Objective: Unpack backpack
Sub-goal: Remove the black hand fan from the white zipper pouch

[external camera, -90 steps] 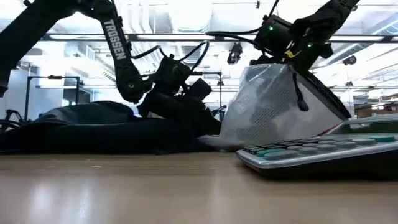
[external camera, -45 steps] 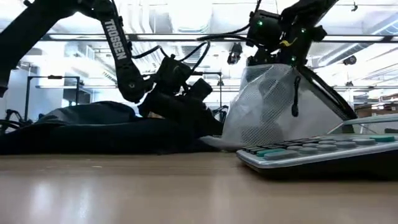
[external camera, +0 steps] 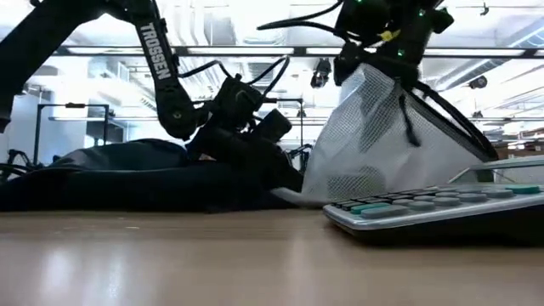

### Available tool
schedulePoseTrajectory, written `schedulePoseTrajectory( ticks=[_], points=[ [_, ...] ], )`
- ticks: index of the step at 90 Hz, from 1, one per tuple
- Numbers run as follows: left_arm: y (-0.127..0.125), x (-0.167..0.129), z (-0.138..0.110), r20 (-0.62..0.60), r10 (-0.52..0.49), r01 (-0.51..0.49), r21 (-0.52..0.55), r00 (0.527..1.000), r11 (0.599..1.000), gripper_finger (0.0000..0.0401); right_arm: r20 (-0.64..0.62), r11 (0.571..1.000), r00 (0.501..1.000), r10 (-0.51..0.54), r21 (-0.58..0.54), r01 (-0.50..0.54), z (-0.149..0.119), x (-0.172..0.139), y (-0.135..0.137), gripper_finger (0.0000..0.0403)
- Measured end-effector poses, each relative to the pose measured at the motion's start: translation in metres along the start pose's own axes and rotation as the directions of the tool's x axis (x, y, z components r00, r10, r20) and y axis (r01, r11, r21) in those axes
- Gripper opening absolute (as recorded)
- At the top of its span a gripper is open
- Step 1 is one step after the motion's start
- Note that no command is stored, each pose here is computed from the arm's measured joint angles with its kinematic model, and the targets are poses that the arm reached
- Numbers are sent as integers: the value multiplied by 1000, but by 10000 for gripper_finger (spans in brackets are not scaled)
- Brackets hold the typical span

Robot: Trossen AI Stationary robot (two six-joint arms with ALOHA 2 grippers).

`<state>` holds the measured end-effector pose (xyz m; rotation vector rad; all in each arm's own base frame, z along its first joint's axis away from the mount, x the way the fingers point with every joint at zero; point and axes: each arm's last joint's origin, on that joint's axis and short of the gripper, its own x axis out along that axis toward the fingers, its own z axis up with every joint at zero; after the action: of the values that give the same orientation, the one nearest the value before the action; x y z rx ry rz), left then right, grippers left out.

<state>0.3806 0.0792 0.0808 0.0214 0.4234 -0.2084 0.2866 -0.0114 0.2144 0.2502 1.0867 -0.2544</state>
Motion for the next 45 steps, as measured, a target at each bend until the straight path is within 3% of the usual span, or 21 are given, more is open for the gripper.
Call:
schedulePoseTrajectory(
  ticks=[15, 45],
  points=[
    [-16, 6, 3, 2, -41, 41, 31, 999, 999, 10, 8, 970, 1000, 29, 240, -30, -5, 2, 11, 274],
    [-25, 11, 9, 30, -54, 52, 71, 998, 996, 10, 17, 915, 999, 36, 402, -40, -19, 44, 26, 251]
  ],
)
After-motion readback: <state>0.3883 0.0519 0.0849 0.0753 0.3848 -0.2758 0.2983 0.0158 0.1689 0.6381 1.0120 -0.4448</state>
